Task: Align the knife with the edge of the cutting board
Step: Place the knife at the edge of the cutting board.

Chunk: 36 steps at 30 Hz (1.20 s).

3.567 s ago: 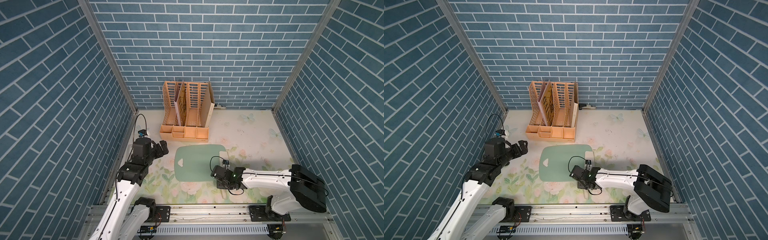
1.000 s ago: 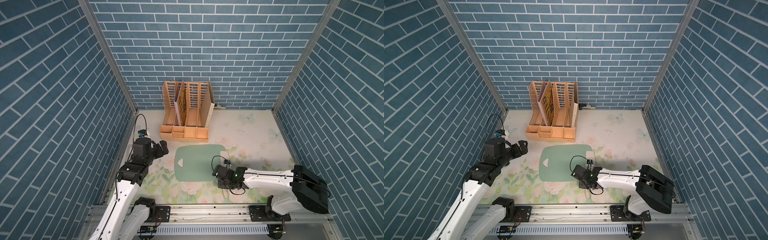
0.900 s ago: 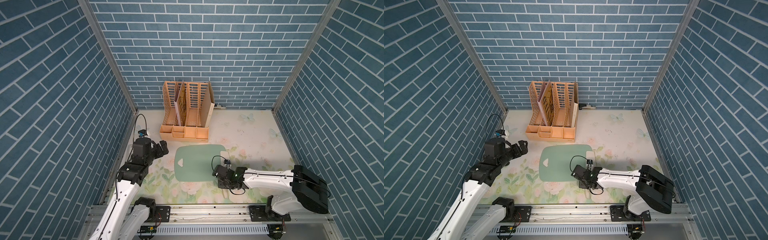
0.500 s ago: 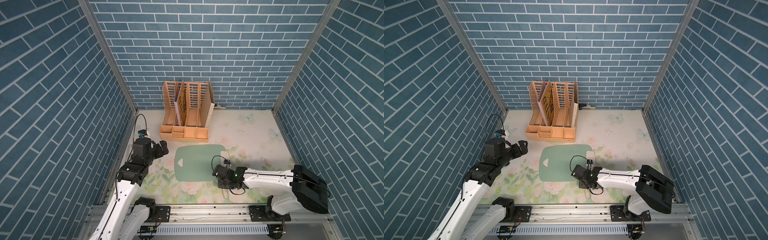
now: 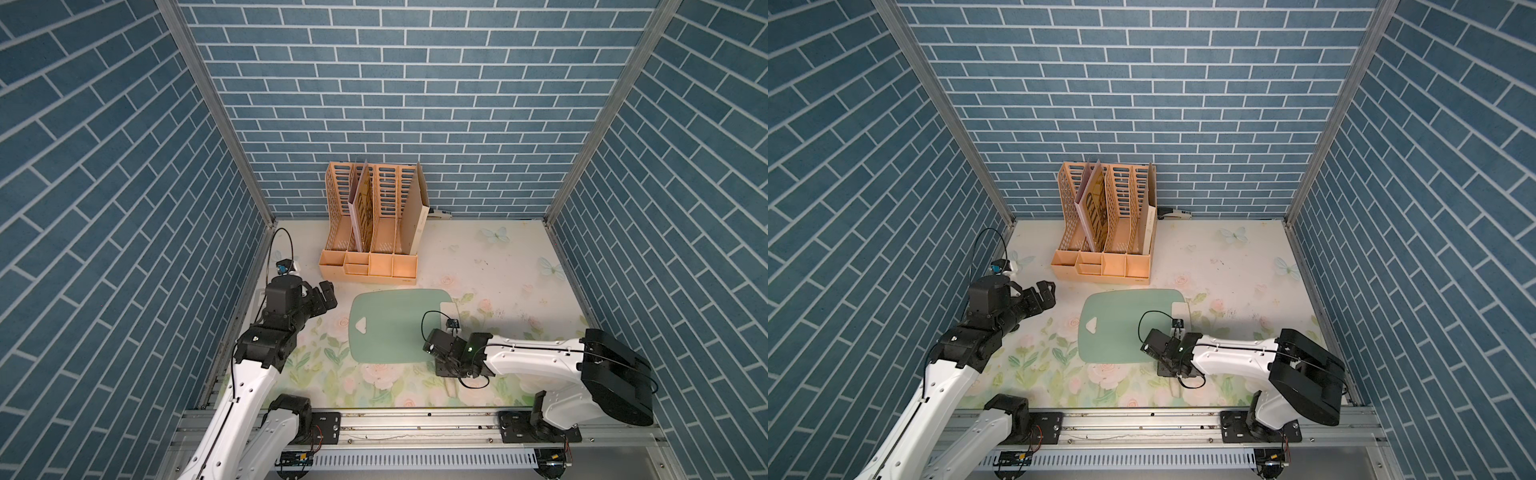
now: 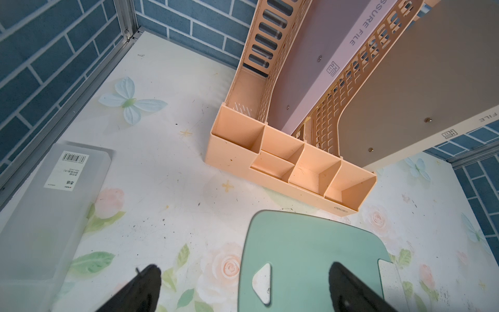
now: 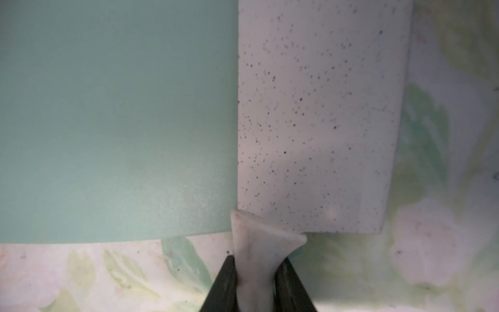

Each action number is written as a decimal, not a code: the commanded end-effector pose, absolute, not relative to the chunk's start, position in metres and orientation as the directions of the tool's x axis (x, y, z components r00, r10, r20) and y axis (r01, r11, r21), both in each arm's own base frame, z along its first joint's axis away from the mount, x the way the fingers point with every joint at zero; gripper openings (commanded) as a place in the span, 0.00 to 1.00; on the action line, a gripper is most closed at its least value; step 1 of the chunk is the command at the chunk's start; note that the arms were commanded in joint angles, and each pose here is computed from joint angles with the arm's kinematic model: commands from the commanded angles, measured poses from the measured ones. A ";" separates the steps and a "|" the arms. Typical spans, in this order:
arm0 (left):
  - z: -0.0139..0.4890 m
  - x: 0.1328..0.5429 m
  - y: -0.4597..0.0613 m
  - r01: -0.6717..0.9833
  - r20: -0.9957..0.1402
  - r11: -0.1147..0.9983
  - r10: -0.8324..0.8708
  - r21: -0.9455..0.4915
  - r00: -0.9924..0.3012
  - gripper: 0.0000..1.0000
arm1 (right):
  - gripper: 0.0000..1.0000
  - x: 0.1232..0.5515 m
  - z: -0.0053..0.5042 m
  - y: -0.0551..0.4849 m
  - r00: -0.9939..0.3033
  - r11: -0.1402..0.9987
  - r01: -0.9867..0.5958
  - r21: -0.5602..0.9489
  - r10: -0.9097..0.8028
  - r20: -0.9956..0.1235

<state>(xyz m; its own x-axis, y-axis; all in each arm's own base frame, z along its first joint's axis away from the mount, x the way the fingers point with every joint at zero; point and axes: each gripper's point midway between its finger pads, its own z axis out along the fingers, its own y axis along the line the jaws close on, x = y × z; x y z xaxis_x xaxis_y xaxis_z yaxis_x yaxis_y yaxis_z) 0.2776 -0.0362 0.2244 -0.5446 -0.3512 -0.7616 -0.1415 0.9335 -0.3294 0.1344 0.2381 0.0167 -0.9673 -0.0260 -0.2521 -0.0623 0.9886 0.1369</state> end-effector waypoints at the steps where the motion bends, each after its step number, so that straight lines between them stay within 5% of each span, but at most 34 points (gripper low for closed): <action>1: 0.222 0.277 -0.034 -0.150 -0.762 0.932 -0.356 -0.329 -0.540 1.00 | 0.26 0.123 0.004 0.226 -0.980 0.994 -0.076 0.080 -0.060 -0.191; 36: 0.223 0.277 -0.033 -0.151 -0.764 0.932 -0.357 -0.329 -0.538 1.00 | 0.26 0.125 0.010 0.237 -0.978 0.991 -0.080 0.107 -0.058 -0.199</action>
<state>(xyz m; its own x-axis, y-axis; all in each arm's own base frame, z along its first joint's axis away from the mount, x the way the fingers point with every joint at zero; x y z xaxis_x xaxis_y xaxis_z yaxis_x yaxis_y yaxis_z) 0.2776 -0.0361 0.2243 -0.5446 -0.3512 -0.7616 -0.1415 0.9335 -0.3294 0.1326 0.2415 0.0173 -0.9712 -0.0293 -0.2365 -0.0643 0.9878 0.1416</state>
